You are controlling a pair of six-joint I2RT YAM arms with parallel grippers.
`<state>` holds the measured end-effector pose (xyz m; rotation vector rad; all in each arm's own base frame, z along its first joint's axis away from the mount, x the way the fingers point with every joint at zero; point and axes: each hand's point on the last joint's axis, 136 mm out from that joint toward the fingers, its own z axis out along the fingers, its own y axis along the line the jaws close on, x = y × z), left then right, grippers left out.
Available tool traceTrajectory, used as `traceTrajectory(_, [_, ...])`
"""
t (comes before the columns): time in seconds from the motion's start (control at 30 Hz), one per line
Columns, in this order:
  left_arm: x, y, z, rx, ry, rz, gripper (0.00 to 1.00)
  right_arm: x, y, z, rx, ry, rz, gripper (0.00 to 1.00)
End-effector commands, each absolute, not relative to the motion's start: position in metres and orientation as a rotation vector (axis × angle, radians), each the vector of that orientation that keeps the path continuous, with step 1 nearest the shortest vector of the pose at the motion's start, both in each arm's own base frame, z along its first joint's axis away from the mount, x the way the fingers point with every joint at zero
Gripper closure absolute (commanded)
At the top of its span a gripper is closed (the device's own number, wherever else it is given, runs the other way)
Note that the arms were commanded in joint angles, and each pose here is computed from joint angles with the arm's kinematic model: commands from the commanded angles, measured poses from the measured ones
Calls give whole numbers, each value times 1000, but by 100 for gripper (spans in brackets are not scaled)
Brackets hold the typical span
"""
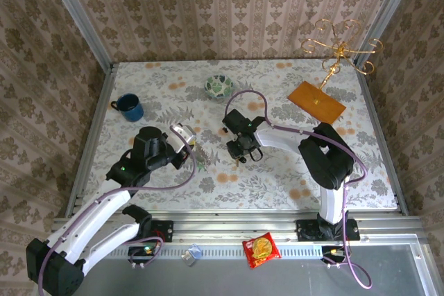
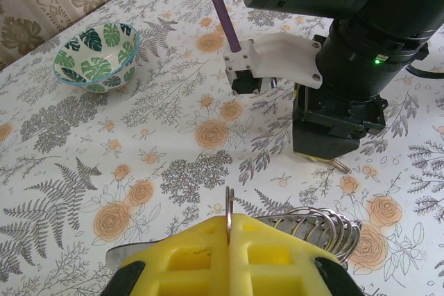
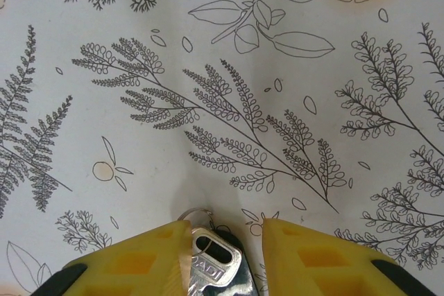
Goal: Put the keys on the keyring
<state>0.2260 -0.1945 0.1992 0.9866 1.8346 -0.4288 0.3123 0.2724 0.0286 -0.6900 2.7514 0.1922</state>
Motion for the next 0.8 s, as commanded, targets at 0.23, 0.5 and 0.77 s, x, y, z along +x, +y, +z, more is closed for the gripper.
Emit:
traceTrajectory(0.23, [226,-192,207,952,1797,-416,100,309,281,44,-811,2727,118,65])
traceTrajectory(0.5, [223,-188,207,947,1801,-409,100,309,291,38,-861,2739,101,68])
traceTrajectory(0.77, [222,-188,208,943,1797,-409,100,309,285,31,-876,2761,29,72])
